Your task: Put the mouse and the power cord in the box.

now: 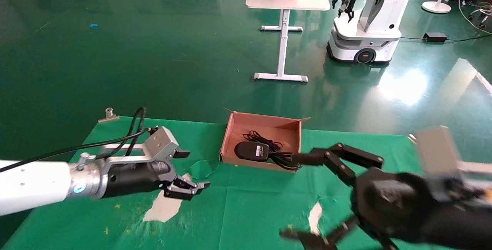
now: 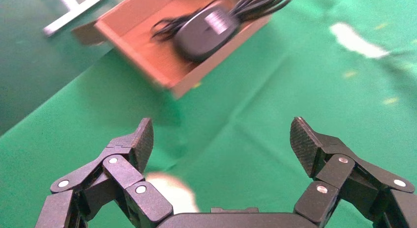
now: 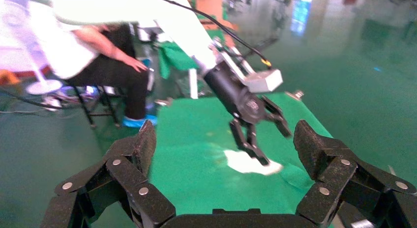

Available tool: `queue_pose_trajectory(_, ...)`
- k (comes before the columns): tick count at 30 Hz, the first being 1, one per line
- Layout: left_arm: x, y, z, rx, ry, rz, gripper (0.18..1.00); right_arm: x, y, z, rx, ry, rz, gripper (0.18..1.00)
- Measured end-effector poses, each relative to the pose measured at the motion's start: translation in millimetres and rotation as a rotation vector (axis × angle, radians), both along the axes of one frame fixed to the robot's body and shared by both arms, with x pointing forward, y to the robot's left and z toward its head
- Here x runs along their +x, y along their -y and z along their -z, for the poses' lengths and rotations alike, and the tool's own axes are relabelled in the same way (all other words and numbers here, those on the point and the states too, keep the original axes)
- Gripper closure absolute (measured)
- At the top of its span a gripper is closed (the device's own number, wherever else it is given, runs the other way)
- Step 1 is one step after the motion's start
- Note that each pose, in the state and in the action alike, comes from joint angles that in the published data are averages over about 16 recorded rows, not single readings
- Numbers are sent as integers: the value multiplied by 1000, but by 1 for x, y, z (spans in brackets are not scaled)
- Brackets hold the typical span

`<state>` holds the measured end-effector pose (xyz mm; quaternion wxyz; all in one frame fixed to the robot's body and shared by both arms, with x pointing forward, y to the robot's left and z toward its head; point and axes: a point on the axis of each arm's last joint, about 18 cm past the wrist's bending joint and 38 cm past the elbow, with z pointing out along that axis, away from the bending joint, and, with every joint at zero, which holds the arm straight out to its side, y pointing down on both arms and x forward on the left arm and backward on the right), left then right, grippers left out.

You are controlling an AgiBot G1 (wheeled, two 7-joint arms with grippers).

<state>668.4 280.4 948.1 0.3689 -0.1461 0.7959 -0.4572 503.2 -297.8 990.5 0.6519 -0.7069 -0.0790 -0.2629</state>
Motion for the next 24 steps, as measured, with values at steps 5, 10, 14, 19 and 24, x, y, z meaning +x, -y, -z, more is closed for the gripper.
queue_pose_trajectory(5, -28, 1, -2, -81, -13, 107, 184, -19, 3, -1, -1, 2, -42, 178)
queue_pose_trajectory(10, -59, 0, -9, -149, -5, 218, 184, -27, 4, -2, -3, 3, -60, 178)
queue_pose_trajectory(14, -86, -2, -16, -193, 14, 310, 184, -28, 4, -2, -3, 3, -61, 178)
queue_pose_trajectory(19, -122, -7, -26, -234, 53, 427, 184, -28, 4, -2, -3, 3, -61, 178)
queue_pose_trajectory(24, -158, -13, -36, -257, 102, 539, 184, -28, 4, -2, -3, 3, -62, 178)
